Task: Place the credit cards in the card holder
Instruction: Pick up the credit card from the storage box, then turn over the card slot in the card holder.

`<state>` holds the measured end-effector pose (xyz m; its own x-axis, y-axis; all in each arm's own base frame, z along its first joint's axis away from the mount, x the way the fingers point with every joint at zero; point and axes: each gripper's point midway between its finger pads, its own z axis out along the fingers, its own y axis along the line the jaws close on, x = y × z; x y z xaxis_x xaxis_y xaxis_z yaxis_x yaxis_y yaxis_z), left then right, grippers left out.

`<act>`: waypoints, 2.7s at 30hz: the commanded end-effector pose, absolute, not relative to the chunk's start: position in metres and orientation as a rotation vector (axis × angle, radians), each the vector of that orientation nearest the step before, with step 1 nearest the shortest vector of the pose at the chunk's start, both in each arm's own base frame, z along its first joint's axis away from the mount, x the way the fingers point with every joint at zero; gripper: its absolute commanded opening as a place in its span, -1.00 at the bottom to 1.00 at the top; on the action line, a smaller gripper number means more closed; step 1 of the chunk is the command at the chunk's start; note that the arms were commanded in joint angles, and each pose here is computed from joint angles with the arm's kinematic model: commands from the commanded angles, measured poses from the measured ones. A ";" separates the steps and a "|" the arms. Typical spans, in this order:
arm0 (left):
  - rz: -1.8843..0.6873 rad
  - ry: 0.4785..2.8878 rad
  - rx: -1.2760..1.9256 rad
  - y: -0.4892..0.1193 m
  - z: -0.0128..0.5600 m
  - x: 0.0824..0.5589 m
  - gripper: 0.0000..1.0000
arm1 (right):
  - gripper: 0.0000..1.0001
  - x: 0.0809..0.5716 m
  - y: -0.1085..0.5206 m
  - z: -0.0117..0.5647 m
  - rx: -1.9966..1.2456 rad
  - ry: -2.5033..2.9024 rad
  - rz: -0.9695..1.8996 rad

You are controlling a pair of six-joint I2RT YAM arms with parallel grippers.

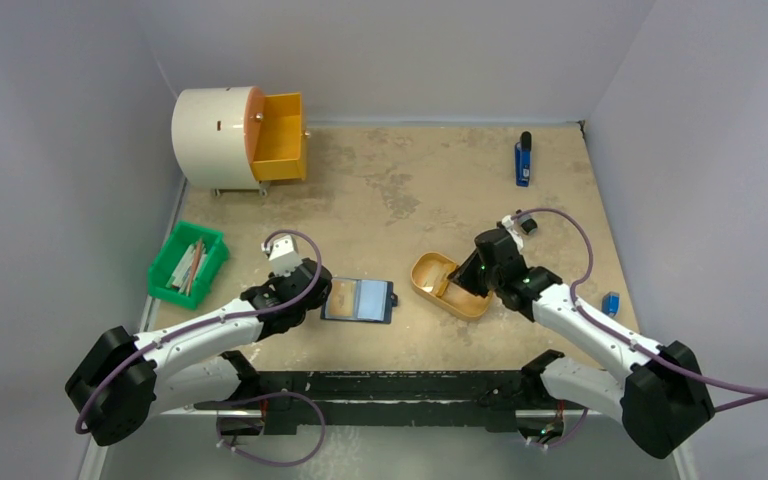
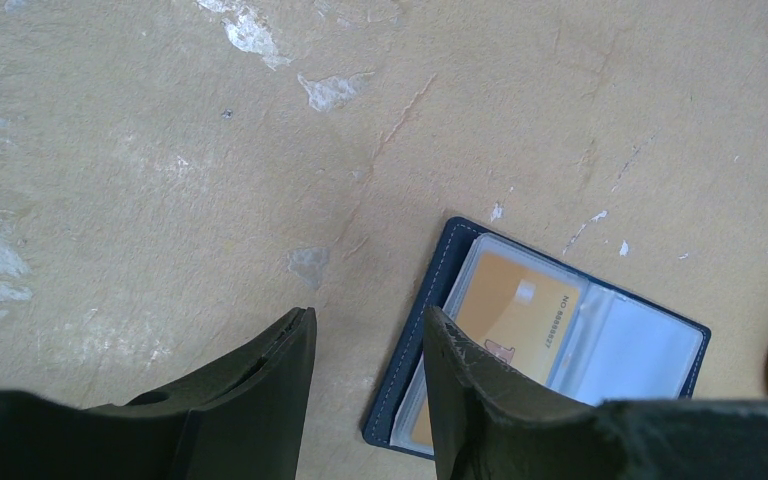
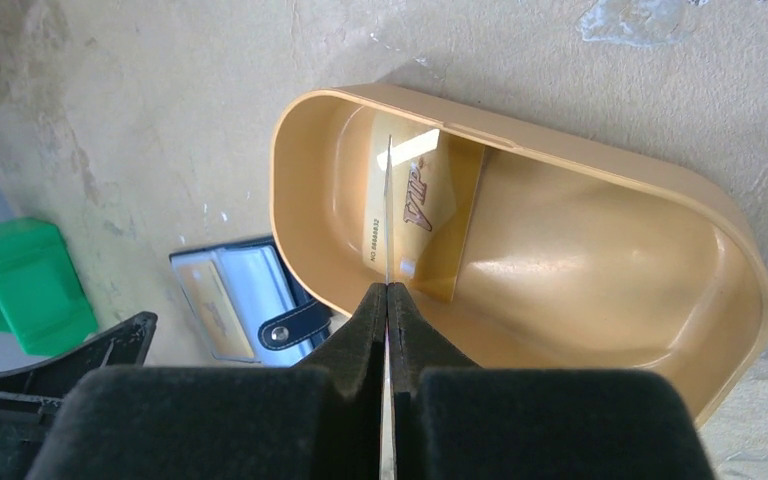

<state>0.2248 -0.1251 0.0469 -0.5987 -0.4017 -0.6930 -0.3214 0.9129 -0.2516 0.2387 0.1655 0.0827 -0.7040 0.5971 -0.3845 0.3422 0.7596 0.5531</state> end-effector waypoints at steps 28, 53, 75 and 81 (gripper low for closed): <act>-0.445 2.109 -0.383 -0.162 0.134 0.240 -0.06 | -1.00 0.211 0.244 0.211 -0.308 2.187 1.144; -0.568 2.247 -0.185 -0.228 0.095 0.233 0.03 | -1.00 0.208 0.285 0.108 0.070 2.531 1.105; -0.365 2.388 0.027 -0.259 0.035 0.221 -0.09 | -1.00 0.189 0.266 0.113 0.058 2.549 1.075; -0.315 2.397 0.032 -0.254 0.027 0.222 -0.34 | -1.00 0.190 0.268 0.113 0.048 2.551 1.079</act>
